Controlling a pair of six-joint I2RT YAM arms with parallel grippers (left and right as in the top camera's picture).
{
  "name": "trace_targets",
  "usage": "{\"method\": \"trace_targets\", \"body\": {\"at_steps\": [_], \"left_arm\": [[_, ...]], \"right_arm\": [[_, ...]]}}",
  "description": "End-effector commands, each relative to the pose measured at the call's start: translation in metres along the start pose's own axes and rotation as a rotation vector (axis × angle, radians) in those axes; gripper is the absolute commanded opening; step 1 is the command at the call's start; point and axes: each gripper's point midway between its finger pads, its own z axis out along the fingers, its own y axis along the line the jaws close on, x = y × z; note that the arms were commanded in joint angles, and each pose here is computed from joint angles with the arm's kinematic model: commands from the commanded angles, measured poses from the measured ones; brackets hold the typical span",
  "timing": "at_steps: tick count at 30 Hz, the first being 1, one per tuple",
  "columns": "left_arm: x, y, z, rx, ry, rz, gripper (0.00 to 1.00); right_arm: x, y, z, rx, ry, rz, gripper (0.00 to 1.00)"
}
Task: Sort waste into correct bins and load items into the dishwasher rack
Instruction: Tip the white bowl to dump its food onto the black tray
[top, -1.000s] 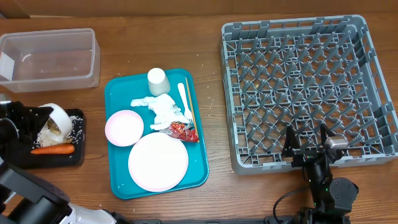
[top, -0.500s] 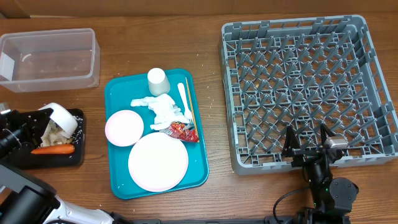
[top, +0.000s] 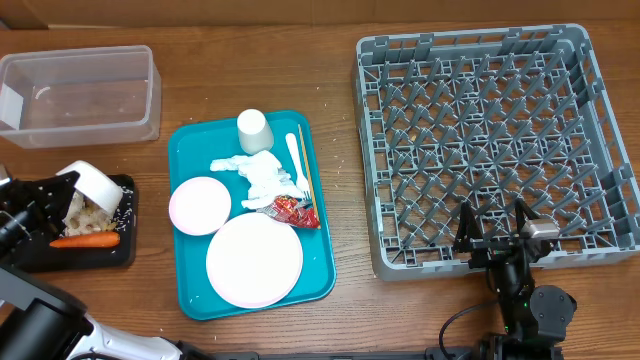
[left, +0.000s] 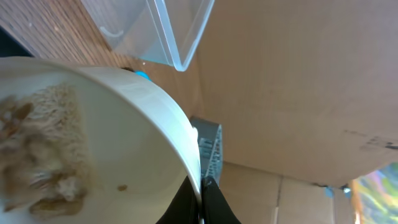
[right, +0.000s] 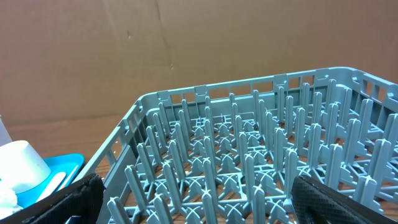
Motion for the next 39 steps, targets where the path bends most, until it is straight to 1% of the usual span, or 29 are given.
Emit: {"method": "trace_targets", "body": {"at_steps": [1,11,17,21,25,29,34,37,39], "left_arm": [[0.001,-0.005,-0.003,0.051,-0.002,-0.003,0.04],[-0.001,-0.005,-0.004,0.053,-0.008,0.011,0.04],[0.000,-0.009,-0.004,0.080,-0.006,0.021,0.04],[0.000,-0.021,-0.005,0.150,-0.005,0.020,0.04],[0.000,-0.028,-0.006,0.189,-0.002,-0.003,0.04],[0.001,-0.018,-0.005,0.131,-0.001,-0.017,0.04],[0.002,-0.017,-0.005,0.128,0.000,-0.020,0.04],[0.007,-0.018,-0.005,0.129,0.013,-0.106,0.04],[0.004,-0.008,-0.004,0.075,0.005,-0.092,0.04]], "right_arm": [[0.003,-0.004,0.000,0.017,0.001,-0.002,1.00],[0.003,-0.004,0.000,0.017,0.001,-0.002,1.00],[0.003,-0.004,0.000,0.017,0.001,-0.002,1.00],[0.003,-0.004,0.000,0.017,0.001,-0.002,1.00],[0.003,-0.004,0.000,0.017,0.001,-0.002,1.00],[0.003,-0.004,0.000,0.017,0.001,-0.002,1.00],[0.003,-0.004,0.000,0.017,0.001,-0.002,1.00],[0.003,-0.004,0.000,0.017,0.001,-0.002,1.00],[0.003,-0.004,0.000,0.017,0.001,-0.002,1.00]]}}
